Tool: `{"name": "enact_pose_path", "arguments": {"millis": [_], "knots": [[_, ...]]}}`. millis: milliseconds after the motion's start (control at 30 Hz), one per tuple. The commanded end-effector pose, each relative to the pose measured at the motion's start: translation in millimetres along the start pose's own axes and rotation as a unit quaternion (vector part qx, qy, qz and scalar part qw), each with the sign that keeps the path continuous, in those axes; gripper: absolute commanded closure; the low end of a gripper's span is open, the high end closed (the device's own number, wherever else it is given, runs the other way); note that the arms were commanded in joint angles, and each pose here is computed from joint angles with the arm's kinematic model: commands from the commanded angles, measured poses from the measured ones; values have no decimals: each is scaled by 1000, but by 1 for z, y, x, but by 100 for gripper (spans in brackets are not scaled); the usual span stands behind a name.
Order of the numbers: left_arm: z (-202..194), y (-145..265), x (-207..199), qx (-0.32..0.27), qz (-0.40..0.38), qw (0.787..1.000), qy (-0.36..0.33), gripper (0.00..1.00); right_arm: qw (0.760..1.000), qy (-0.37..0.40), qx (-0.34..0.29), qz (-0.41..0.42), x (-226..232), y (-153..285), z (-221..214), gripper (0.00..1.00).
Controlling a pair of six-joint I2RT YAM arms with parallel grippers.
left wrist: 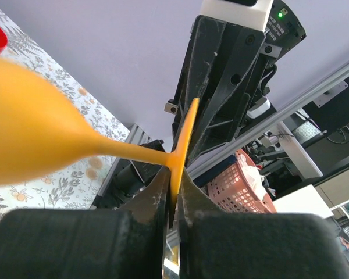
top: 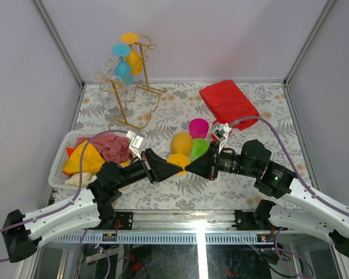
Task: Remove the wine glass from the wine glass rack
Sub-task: Place the wine glass at the center of the board.
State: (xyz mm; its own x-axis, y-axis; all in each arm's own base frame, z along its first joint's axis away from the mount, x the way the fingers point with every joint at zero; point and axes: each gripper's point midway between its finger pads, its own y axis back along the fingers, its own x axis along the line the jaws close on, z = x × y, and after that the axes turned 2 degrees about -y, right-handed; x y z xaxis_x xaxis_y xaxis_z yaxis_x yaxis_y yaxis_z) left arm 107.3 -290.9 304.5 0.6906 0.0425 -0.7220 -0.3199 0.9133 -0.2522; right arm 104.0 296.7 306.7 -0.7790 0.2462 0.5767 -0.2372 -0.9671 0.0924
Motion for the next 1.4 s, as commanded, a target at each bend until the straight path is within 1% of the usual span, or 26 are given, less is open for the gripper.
{"name": "enact_pose_path", "arguments": {"millis": [0,67,167,233,300,367,400,433,500,533,600,633,700,767,900,1000,1033,1133,1300,1367], "knots": [[7,-1,-14,-14,-32,999,-24,100,998,52,-27,27,25,11,27,79],[4,1,-18,-2,-43,998,-50,100,996,78,-37,-10,18,21,38,59],[-6,3,-14,28,-40,993,-103,100,986,110,-74,-97,-2,39,61,42],[-10,6,-13,48,-43,987,-149,100,973,118,-100,-173,-23,55,75,33],[-17,10,-20,71,-70,977,-189,100,956,115,-120,-242,-42,70,86,28],[-30,17,-33,102,-129,959,-229,100,942,105,-116,-295,-58,79,88,25],[-33,20,-37,109,-147,952,-246,100,937,95,-111,-317,-64,81,87,21],[-36,22,-39,112,-157,946,-259,100,939,90,-97,-317,-65,77,83,19],[-42,28,-43,121,-186,931,-290,100,955,80,-64,-279,-54,61,74,17],[-46,32,-46,126,-209,920,-306,100,961,71,-54,-263,-50,53,70,17],[-51,38,-50,125,-237,907,-325,100,970,58,-38,-234,-45,41,66,16],[-53,40,-51,123,-242,905,-327,100,974,49,-32,-218,-43,37,67,16],[-54,44,-54,121,-252,903,-328,100,987,18,-12,-162,-35,31,69,15],[-55,47,-56,122,-255,903,-324,100,994,-12,-8,-111,-31,30,73,15],[-56,50,-56,129,-250,906,-317,100,999,-23,-12,-44,-21,29,78,15],[-55,52,-58,129,-250,907,-314,100,999,-35,10,18,-6,22,73,15],[-55,52,-59,129,-252,906,-314,100,998,-45,25,40,-2,19,67,15],[-54,52,-61,127,-254,905,-315,100,992,-70,50,95,10,17,60,18],[-55,53,-61,130,-257,905,-313,100,988,-70,64,122,19,21,53,23],[-55,53,-61,130,-257,905,-313,100,987,-68,66,128,21,23,52,30]]}}
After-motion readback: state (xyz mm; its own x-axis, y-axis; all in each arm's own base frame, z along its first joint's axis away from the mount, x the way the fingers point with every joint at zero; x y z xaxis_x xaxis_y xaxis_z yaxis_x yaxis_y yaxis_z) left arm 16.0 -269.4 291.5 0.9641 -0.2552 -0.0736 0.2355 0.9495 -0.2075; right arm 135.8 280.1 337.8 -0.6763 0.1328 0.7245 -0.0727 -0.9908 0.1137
